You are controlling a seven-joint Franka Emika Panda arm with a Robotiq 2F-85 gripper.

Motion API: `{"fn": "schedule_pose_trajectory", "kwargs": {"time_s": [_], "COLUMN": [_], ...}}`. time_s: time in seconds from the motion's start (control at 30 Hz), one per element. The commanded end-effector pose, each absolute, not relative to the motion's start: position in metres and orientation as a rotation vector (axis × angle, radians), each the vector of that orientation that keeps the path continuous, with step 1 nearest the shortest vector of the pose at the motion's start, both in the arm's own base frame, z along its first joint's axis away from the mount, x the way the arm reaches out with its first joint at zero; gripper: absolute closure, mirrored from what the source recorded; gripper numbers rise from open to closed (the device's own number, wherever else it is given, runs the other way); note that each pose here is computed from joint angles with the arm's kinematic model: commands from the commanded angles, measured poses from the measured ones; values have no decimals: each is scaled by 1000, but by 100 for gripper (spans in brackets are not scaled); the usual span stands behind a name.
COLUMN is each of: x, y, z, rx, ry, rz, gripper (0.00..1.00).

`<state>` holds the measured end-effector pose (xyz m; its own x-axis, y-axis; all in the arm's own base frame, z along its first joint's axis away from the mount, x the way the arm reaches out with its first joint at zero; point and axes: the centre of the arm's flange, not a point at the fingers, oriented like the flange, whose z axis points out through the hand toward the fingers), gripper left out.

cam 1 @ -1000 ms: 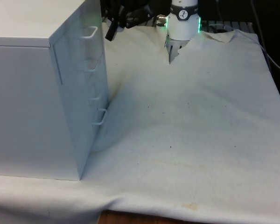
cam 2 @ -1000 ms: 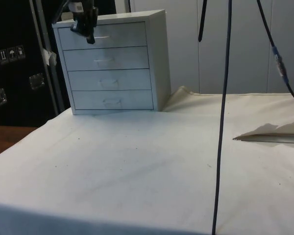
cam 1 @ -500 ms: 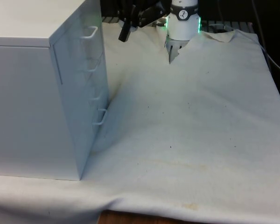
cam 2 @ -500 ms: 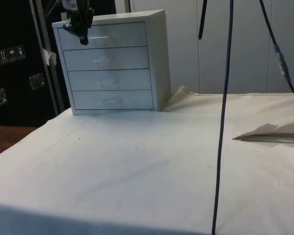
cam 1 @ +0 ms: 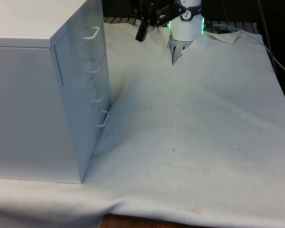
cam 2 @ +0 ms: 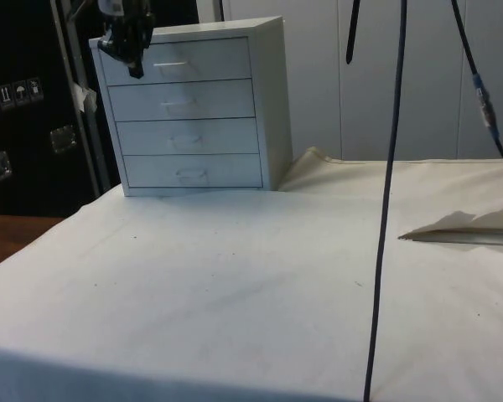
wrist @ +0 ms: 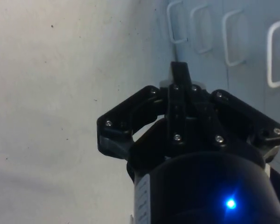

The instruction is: Open the drawer, then close it.

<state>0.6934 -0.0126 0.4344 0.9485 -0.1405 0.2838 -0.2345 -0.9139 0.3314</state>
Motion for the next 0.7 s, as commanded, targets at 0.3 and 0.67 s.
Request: {"fn": "schedule_pose_trajectory", "kwargs": {"time_s": [0.3,0.67], "x": [693,694], "y": [-5,-5], "z": [433,433], "rx": [2730,2731], "ry": [-292,-295], "rz": [373,371], "gripper": [60,3]}}
